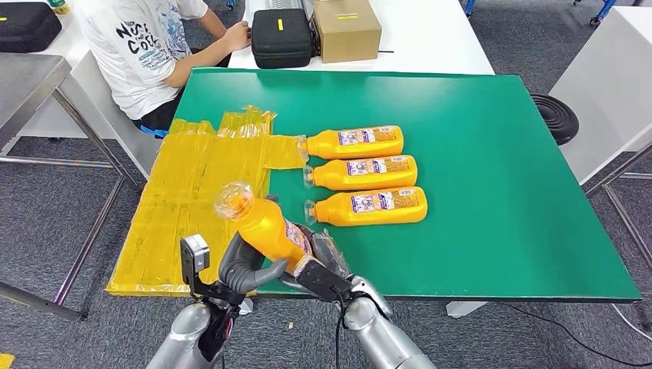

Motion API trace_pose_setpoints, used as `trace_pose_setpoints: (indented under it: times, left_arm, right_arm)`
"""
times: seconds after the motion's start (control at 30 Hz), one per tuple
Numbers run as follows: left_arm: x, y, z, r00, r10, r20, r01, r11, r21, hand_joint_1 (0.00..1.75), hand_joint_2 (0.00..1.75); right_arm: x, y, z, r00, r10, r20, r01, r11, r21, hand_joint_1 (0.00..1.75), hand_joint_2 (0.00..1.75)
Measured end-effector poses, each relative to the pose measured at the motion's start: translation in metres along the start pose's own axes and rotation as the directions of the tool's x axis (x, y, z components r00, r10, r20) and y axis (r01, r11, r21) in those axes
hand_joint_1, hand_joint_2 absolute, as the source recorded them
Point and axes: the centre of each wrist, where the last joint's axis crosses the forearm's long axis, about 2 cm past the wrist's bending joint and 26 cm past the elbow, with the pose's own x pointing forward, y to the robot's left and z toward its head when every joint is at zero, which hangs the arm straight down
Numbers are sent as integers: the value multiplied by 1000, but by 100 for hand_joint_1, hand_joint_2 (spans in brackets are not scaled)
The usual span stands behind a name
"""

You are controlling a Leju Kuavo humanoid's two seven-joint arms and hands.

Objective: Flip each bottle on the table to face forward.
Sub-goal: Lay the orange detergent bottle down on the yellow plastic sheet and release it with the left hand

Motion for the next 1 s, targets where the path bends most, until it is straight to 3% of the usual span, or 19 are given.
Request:
trace_pose_setpoints:
  times: [0.4, 0.47, 0.5, 0.6, 0.63, 1.0]
  left_arm:
    - [-3, 4, 5, 999, 33, -6, -32, 998, 44, 0, 175]
    - [-3, 4, 5, 1000, 30, -6, -30, 998, 47, 18, 175]
    - [-3, 5, 5, 1000, 30, -4, -29, 998, 48, 46, 175]
    - [-3, 5, 6, 999, 35, 6, -35, 998, 52, 154, 175]
    - [-3, 5, 6, 999, 39, 10, -40, 998, 52, 169, 175]
    - [-1, 8, 7, 991, 120, 59, -123, 992, 38, 175, 175]
  right_arm:
    - [-5, 5, -1, 1000, 3, -18, -3, 998, 55, 175, 175]
    - [-5, 5, -2, 1000, 3, -19, -2, 998, 61, 175, 175]
    - [-5, 5, -2, 1000, 3, -19, -2, 998, 63, 175, 175]
    - [-5, 5, -4, 1000, 4, -16, -3, 998, 69, 175, 175]
    - [-5, 5, -5, 1000, 4, -15, -3, 997, 71, 175, 175]
    - [-5, 5, -8, 1000, 12, -7, -11, 996, 87, 175, 175]
